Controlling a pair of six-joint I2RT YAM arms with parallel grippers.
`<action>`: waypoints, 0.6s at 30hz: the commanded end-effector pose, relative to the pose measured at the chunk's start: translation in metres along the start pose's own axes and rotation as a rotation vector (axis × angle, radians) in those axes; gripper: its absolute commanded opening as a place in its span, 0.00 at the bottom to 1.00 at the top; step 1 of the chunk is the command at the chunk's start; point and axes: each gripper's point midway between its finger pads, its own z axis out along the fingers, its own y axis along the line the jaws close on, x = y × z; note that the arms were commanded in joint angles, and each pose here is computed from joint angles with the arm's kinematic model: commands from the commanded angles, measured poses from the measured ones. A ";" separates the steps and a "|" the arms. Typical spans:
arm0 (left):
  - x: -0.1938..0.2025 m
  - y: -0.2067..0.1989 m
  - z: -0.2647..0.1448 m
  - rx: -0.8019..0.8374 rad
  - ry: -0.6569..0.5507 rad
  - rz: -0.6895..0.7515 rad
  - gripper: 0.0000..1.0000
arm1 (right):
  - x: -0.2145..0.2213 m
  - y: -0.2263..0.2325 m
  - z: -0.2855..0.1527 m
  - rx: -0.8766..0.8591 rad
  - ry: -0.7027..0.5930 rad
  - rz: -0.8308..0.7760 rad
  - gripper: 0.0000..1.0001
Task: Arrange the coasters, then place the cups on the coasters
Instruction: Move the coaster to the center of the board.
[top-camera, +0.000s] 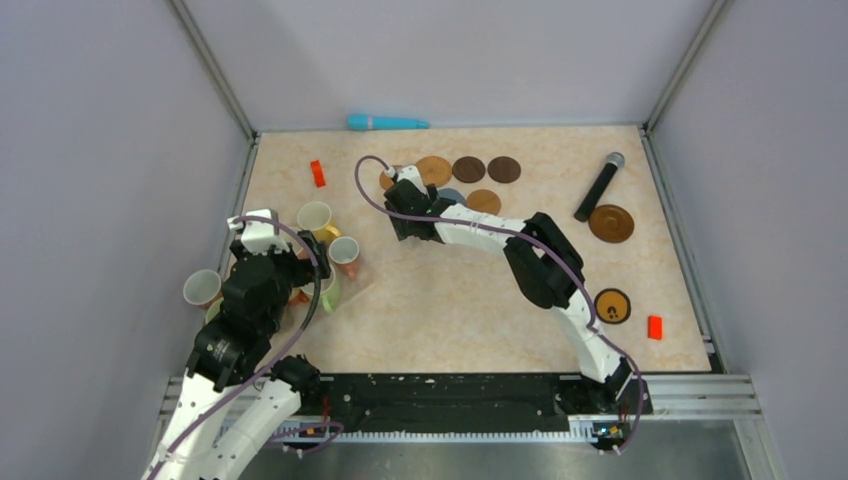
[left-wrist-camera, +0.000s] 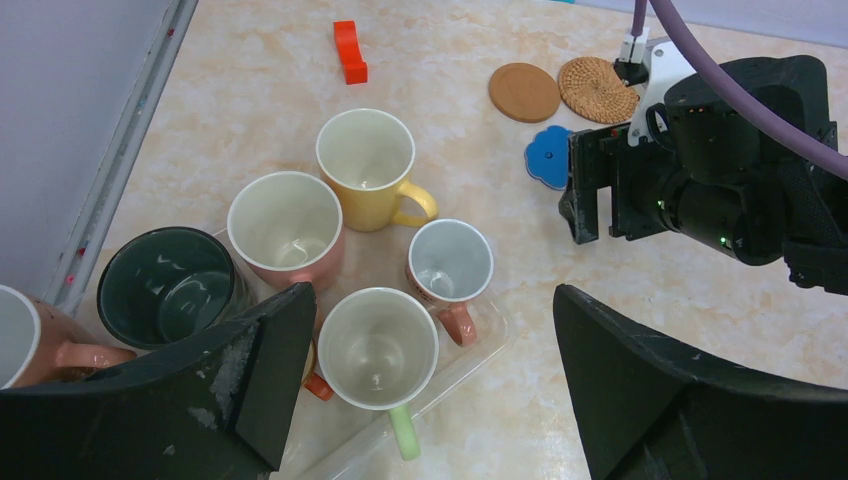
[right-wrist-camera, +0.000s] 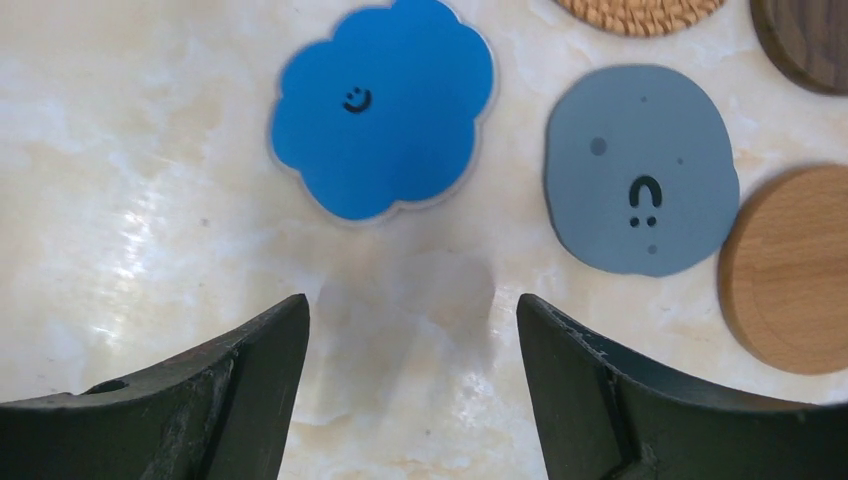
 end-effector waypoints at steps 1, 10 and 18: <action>-0.009 -0.002 0.000 0.006 -0.042 -0.018 0.93 | -0.034 0.020 0.001 -0.033 -0.094 0.032 0.77; -0.009 -0.002 0.001 0.008 -0.040 -0.017 0.93 | -0.026 0.013 0.026 0.068 -0.082 0.005 0.78; -0.009 -0.003 0.001 0.010 -0.039 -0.015 0.93 | -0.020 -0.019 0.024 0.173 -0.054 0.034 0.78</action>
